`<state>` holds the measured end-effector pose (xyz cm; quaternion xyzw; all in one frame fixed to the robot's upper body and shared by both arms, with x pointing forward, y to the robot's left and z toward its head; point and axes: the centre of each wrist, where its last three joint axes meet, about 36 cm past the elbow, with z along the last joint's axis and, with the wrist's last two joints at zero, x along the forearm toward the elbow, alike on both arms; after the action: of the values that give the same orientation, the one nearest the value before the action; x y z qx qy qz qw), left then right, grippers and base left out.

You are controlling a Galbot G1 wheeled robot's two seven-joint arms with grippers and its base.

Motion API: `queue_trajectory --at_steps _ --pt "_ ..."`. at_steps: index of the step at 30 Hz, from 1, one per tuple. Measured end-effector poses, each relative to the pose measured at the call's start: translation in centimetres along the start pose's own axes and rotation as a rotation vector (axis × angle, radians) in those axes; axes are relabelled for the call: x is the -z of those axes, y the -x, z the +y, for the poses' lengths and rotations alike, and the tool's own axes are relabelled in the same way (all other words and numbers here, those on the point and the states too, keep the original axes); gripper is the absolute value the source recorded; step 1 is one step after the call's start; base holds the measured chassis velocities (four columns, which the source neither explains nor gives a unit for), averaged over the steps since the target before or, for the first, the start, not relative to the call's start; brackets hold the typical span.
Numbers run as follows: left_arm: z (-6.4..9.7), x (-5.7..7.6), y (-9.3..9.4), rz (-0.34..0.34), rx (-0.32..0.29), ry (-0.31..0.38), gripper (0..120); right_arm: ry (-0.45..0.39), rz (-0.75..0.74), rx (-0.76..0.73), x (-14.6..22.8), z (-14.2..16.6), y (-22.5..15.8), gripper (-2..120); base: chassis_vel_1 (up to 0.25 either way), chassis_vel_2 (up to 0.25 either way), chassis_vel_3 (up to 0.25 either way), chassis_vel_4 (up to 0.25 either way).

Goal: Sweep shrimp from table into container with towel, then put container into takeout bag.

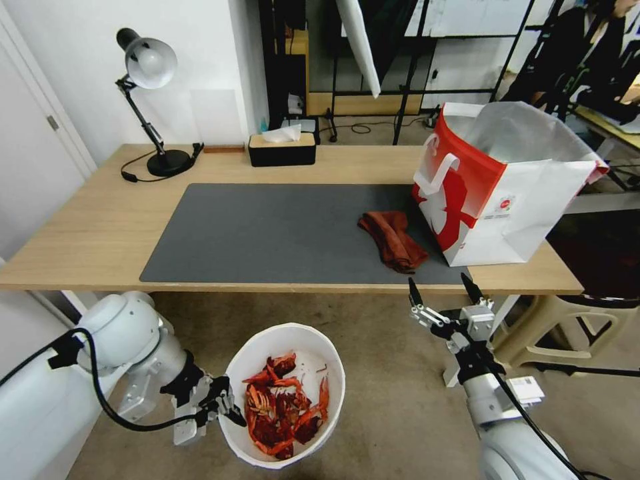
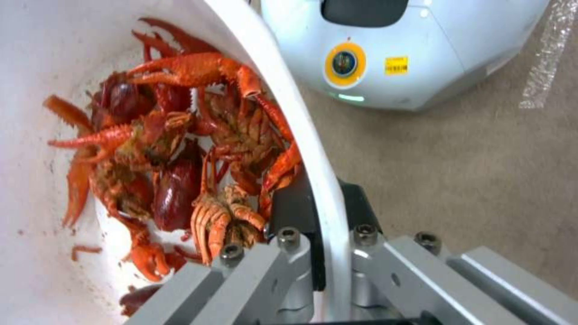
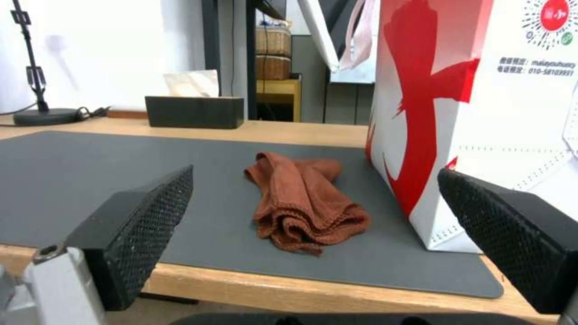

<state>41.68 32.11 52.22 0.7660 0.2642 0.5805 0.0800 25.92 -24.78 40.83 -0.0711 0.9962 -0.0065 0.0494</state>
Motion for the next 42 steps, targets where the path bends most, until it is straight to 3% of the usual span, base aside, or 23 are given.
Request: queue_trajectory --at_steps 3,6,11,15,20,23,28,30,35,37,38,40,42 --pt "0.1 -0.1 -1.3 0.006 0.006 -0.009 0 0.001 -0.002 -0.002 -0.1 0.0 -0.2 100 0.0 0.0 0.0 0.0" --pt "0.5 -0.3 -3.9 0.024 0.011 -0.019 0 0.007 0.003 -0.003 -0.5 0.3 -0.8 100 0.0 0.0 0.0 0.0" --pt "1.2 -0.6 -6.0 0.034 0.031 -0.02 0 0.012 0.005 -0.001 -0.7 0.7 -1.1 100 0.0 0.0 0.0 0.0" --pt "2.0 -1.0 -9.4 0.066 0.071 -0.035 0 0.016 -0.002 0.015 -0.6 1.2 -0.9 100 0.0 0.0 0.0 0.0" --pt "2.2 -1.5 -11.3 0.083 0.095 -0.047 0 0.014 -0.004 0.019 -0.5 1.2 -0.8 100 0.0 0.0 0.0 0.0" --pt "3.0 -2.4 -13.6 0.121 0.126 -0.046 0 0.016 -0.006 0.024 -0.3 1.3 -0.9 100 0.0 0.0 0.0 0.0" --pt "4.1 -3.9 -14.0 0.116 0.133 -0.038 0 0.016 -0.001 0.028 -0.3 1.5 -1.0 100 0.0 0.0 0.0 0.0" --pt "5.2 -5.2 -14.7 0.123 0.139 -0.023 0 0.014 0.003 0.027 -0.3 1.4 -1.2 100 0.0 0.0 0.0 0.0" --pt "6.5 -6.2 -15.7 0.14 0.153 -0.002 0 0.014 0.005 0.023 -0.3 1.4 -1.3 100 0.0 0.0 0.0 0.0" --pt "8.3 -7.4 -16.7 0.153 0.174 0.019 0 0.014 0.008 0.019 -0.3 1.4 -1.5 100 0.0 0.0 0.0 0.0" --pt "8.3 -7.4 -16.7 0.153 0.174 0.019 0 0.014 0.008 0.019 -0.3 1.4 -1.5 100 0.0 0.0 0.0 0.0" --pt "10.3 -8.5 -17.1 0.158 0.191 0.044 0 0.012 0.01 0.018 -0.4 1.6 -1.7 100 0.0 0.0 0.0 0.0" --pt "10.9 -8.7 -17.0 0.158 0.193 0.05 0 0.012 0.011 0.018 -0.4 1.6 -1.7 100 0.0 0.0 0.0 0.0"
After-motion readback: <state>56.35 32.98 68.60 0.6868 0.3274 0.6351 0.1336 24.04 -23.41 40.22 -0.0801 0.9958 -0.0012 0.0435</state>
